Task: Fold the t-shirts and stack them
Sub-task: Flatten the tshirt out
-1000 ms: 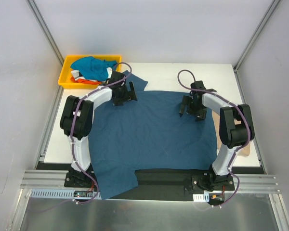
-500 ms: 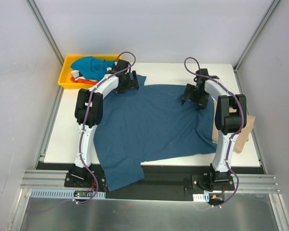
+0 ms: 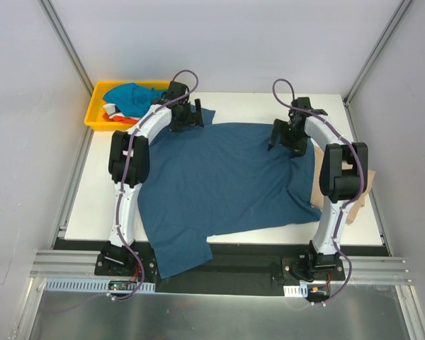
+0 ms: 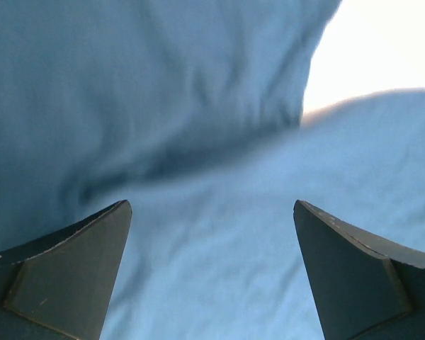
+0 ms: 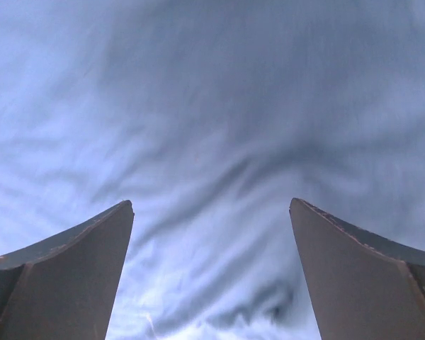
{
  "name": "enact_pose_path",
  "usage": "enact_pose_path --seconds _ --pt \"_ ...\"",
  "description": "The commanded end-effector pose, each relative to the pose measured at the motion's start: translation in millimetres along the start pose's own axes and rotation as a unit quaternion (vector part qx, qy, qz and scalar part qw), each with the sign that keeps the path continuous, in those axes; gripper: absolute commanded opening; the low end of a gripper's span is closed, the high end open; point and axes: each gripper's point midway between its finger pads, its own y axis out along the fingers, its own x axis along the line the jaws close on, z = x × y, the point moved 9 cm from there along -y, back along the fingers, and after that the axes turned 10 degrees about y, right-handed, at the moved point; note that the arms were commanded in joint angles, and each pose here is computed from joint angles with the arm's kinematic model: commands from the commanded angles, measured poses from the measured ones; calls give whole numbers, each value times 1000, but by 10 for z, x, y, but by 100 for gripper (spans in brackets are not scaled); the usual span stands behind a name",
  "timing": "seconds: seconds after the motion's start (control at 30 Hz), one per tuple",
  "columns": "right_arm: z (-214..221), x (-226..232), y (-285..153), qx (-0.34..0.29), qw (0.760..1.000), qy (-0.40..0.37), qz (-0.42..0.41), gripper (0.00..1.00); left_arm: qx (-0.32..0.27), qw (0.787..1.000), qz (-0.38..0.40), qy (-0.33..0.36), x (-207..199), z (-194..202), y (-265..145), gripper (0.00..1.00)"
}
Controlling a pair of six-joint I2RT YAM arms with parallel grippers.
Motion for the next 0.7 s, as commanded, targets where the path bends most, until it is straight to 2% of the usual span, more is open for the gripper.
enact_pose_path --seconds 0.0,0.03,0.07,0.1,0.13,0.17,0.2,0.23,0.27,0.33,0.37,0.43,0.47,0.53,0.57,0.63,0.67 --pt "73 140 -822 -90 993 -33 -62 97 -72 996 45 40 -441 -194 -1057 99" --pt "164 105 -814 -89 994 -30 -60 97 -54 997 41 36 -434 -30 -1090 99" --pt "218 120 -997 -111 991 -32 -72 97 -50 998 42 24 -465 51 -1178 99" --pt "269 113 -1046 -120 989 -34 -76 97 -67 996 55 24 -551 80 -1470 99" --pt "398 58 -985 -113 990 -35 -73 97 -40 998 49 14 -503 324 -1468 99" --pt "464 53 -1139 -135 987 -35 -86 97 -35 998 50 1 -526 432 -1555 99" --pt "538 17 -1145 -138 986 -35 -86 97 -54 997 53 -4 -556 502 -1814 99" --pt "644 -50 -1083 -133 987 -32 -84 97 -22 999 44 -5 -541 808 -1780 99" --pt "712 -79 -1174 -147 984 -31 -91 97 -38 998 55 -10 -578 900 -2007 99" --pt "786 -127 -1196 -157 983 -30 -94 97 -4 999 46 -7 -563 1321 -2044 99" --pt "863 -182 -1211 -160 982 -30 -93 97 -12 999 49 -14 -566 1438 -2237 99" --pt "913 -214 -1266 -174 980 -29 -93 97 15 999 29 -20 -475 1781 -2292 99" --pt "944 -241 -1252 -174 980 -29 -90 97 7 999 36 -32 -483 1891 -2451 99" --pt "960 -269 -1275 -186 979 -27 -85 97 47 998 15 -44 -369 2236 -2494 99" --pt "961 -277 -1275 -189 978 -27 -82 97 43 997 25 -59 -372 2336 -2609 99" --pt "953 -295 -1274 -193 978 -24 -75 97 88 993 15 -76 -285 2659 -2617 99" --pt "954 -294 -1266 -193 978 -24 -74 97 96 991 38 -84 -315 2769 -2693 99"
